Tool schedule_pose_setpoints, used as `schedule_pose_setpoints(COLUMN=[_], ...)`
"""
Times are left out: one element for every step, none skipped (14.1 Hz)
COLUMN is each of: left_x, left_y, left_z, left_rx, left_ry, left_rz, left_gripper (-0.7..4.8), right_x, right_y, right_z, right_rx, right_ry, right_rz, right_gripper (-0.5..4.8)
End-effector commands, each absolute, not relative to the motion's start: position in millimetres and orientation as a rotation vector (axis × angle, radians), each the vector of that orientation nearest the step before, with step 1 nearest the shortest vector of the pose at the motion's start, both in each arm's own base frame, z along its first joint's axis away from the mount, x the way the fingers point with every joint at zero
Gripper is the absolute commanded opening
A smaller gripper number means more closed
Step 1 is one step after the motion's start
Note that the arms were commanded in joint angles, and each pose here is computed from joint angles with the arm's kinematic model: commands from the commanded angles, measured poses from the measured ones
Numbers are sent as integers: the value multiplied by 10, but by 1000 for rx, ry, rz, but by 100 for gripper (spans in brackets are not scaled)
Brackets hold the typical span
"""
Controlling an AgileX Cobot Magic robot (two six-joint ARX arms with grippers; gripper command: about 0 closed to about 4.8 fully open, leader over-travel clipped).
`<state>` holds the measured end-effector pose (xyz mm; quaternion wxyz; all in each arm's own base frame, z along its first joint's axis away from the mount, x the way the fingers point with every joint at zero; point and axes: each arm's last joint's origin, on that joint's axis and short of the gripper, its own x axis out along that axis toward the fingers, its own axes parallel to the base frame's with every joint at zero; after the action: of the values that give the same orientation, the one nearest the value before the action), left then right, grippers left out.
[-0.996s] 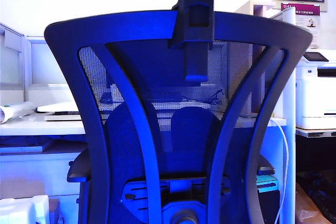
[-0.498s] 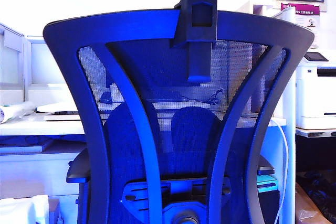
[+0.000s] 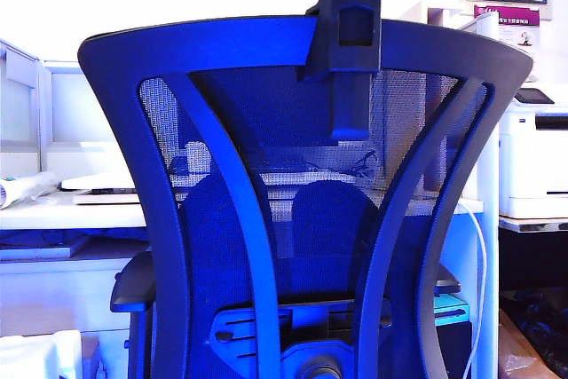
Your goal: Pull out the black chair under the table.
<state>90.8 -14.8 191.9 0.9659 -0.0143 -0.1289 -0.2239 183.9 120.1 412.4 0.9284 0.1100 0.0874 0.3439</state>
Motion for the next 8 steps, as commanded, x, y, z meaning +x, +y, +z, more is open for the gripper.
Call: schedule_pose_setpoints(left_x=[904,902,901,899,897,891,888,886], left_y=[-146,-146,-146,-146,-146,-146,-146,-146], left_z=[1936,1942,1945,1950,1957,1973,1983,1989], left_rx=[-28,-27,-27,-26,-24,-21,-19,-18], left_ry=[-280,-285,-290,-295,-302,-319,-330,-336], left_rz=[-450,-450,-450,-450,-450,-451,-451,-451], left_gripper=[-6,-6,-6,-6,-6,-6,-6,-6], right_x=[1489,1386,1297,1221,1155,1077,1029,997], right_y=[962,887,818,756,698,626,583,547], right_z=[4215,4187,4117,4012,3895,3710,3561,3382], right_rx=[229,218,205,199,195,187,183,175], right_ry=[200,225,243,250,247,245,241,244], right_rz=[643,605,562,521,475,407,370,322], right_gripper=[472,472,471,469,453,429,419,403])
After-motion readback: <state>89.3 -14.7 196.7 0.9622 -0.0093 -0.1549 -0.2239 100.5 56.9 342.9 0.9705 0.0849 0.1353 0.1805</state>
